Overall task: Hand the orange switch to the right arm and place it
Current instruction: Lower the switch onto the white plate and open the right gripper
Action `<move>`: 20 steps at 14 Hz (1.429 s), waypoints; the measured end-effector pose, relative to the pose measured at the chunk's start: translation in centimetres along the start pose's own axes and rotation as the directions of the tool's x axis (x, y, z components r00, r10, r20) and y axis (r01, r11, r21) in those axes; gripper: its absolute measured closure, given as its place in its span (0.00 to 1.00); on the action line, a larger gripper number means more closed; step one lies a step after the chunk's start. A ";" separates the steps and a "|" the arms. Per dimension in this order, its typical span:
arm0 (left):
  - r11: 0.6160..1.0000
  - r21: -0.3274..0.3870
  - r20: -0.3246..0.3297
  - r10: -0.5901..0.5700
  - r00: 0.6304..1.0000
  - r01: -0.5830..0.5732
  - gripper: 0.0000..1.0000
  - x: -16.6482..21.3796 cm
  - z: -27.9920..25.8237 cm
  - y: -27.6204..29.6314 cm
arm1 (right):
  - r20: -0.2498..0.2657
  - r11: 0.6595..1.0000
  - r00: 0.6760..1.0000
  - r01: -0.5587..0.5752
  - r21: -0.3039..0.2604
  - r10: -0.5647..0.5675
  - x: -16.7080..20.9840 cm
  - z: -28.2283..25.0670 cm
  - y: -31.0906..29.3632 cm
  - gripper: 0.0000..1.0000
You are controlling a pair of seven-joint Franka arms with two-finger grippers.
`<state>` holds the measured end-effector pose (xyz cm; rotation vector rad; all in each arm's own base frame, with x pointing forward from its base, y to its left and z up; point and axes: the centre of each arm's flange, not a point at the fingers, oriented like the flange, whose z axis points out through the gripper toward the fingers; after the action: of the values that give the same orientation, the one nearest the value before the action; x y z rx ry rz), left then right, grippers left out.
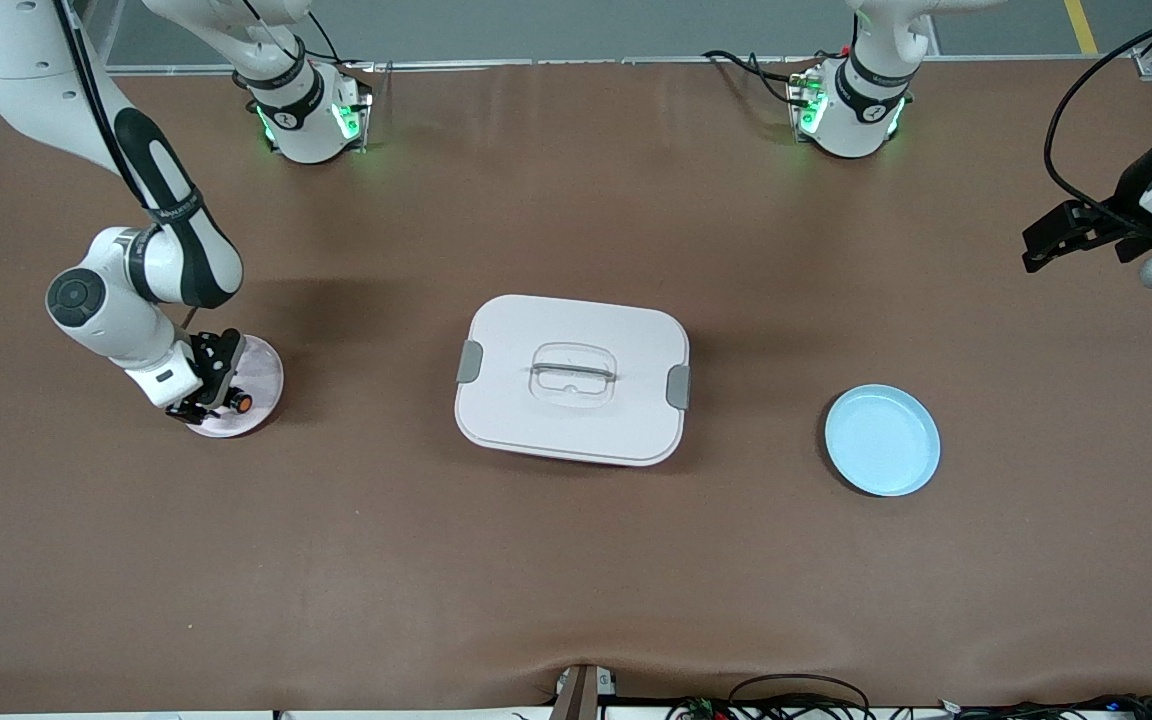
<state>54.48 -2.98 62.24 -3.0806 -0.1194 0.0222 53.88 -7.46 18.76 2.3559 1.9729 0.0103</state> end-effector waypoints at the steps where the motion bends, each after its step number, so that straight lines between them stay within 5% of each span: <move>1: 1.000 0.000 0.000 0.000 1.000 0.000 0.00 0.0 0.1 0.0 | 0.000 1.000 1.000 0.000 -0.005 0.000 0.0 -0.3 0.2 0.00; 9: 1.000 -0.002 -0.013 0.002 1.000 -0.002 0.00 0.5 0.6 0.2 | 0.018 0.988 0.992 -0.126 0.090 0.125 -0.1 -3.7 1.2 0.00; 12: 1.000 -0.002 -0.012 0.002 1.000 -0.002 0.00 0.5 0.6 0.1 | 0.055 0.931 0.940 -0.342 0.126 0.338 0.0 -4.4 0.7 0.00; 16: 1.000 -0.002 -0.012 0.002 1.000 -0.002 0.00 0.5 0.6 0.2 | 0.089 0.788 0.795 -0.607 0.102 0.600 1.9 -5.9 0.6 0.00; 18: 1.000 -0.002 -0.012 0.004 1.000 -0.004 0.00 0.4 0.6 0.3 | 0.103 0.649 0.654 -0.756 0.079 0.749 2.4 -6.2 0.6 0.00; 20: 1.000 -0.002 -0.012 0.021 1.000 -0.021 0.00 0.4 0.6 0.4 | 0.127 0.474 0.478 -0.878 0.058 0.869 2.4 -6.5 0.5 0.00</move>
<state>54.92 -3.27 61.63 -3.0836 -0.0866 0.0040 54.43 -4.87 25.18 3.0801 0.4958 -0.1464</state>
